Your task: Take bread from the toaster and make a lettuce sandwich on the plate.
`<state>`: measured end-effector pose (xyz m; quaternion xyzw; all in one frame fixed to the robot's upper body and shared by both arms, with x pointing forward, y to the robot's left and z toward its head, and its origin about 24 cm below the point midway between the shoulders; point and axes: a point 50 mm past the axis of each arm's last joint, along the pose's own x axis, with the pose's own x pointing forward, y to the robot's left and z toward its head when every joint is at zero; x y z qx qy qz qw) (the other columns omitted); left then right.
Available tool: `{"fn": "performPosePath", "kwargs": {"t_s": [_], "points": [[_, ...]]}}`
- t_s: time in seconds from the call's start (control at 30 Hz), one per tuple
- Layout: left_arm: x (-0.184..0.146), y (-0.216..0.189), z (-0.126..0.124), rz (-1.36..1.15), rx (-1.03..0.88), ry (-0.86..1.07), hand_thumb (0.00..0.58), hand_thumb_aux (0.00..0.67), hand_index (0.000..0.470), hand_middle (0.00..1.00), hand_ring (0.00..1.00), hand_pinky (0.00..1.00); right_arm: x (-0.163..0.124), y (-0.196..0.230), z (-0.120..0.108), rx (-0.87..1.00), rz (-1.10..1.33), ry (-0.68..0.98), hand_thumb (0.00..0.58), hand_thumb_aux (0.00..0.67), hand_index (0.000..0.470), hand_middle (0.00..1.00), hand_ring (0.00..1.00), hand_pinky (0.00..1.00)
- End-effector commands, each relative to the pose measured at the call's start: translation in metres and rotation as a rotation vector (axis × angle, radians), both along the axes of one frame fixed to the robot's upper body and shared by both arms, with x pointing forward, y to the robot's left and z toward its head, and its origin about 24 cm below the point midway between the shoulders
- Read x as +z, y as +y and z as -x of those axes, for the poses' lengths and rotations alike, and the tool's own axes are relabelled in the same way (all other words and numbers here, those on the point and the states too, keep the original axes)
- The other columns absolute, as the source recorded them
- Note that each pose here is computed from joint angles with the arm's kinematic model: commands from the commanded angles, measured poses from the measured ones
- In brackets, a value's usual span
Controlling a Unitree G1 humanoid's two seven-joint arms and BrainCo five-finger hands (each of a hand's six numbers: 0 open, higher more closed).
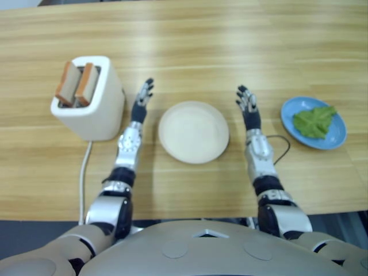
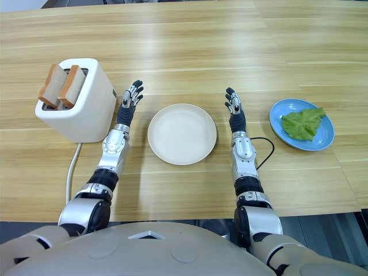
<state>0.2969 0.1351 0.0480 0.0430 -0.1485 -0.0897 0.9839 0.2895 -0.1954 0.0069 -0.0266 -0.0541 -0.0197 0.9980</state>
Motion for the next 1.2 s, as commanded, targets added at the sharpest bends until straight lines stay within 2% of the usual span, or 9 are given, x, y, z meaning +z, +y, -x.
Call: {"fn": "performPosePath", "kwargs": {"t_s": [0.03,0.2,0.27,0.37,0.57,0.73,0.9,1.2], "points": [[0.086,0.000,0.022,-0.019,-0.085,-0.284,0.000,0.000,0.000,0.00,0.00,0.00,-0.005,0.001,0.001,0.009,-0.002,0.031,0.000,0.000,0.000,0.00,0.00,0.00],[0.166,0.033,0.055,-0.029,-0.130,-0.446,0.000,0.000,0.000,0.00,0.00,0.00,-0.010,0.007,0.003,0.005,-0.013,0.046,0.000,0.000,0.000,0.00,0.00,0.00],[0.185,0.053,0.064,-0.159,-0.069,-0.458,0.000,0.000,0.000,0.00,0.00,0.00,-0.011,0.011,0.003,0.015,-0.016,0.048,0.000,0.000,0.000,0.00,0.00,0.00],[0.194,0.094,0.063,-0.447,0.168,-0.374,0.000,0.000,0.000,0.00,0.00,0.00,-0.012,0.012,0.004,0.018,-0.018,0.052,0.000,0.000,0.000,0.00,0.00,0.00],[0.157,0.168,0.047,-1.021,0.579,0.025,0.000,0.000,0.000,0.00,0.00,0.00,-0.014,0.010,0.008,0.010,-0.018,0.054,0.000,0.000,0.000,0.00,0.00,0.00],[0.116,0.197,0.038,-1.242,0.640,0.257,0.000,0.000,0.000,0.00,0.00,0.00,-0.013,0.009,0.009,0.010,-0.016,0.051,0.000,0.000,0.000,0.00,0.00,0.00],[0.100,0.217,0.037,-1.348,0.702,0.352,0.000,0.000,0.000,0.00,0.00,0.00,-0.011,0.009,0.009,0.015,-0.014,0.047,0.000,0.000,0.000,0.00,0.00,0.00],[0.105,0.228,0.038,-1.417,0.764,0.377,0.000,0.000,0.000,0.00,0.00,0.00,-0.012,0.009,0.011,0.013,-0.016,0.051,0.000,0.000,0.000,0.00,0.00,0.00]]}}
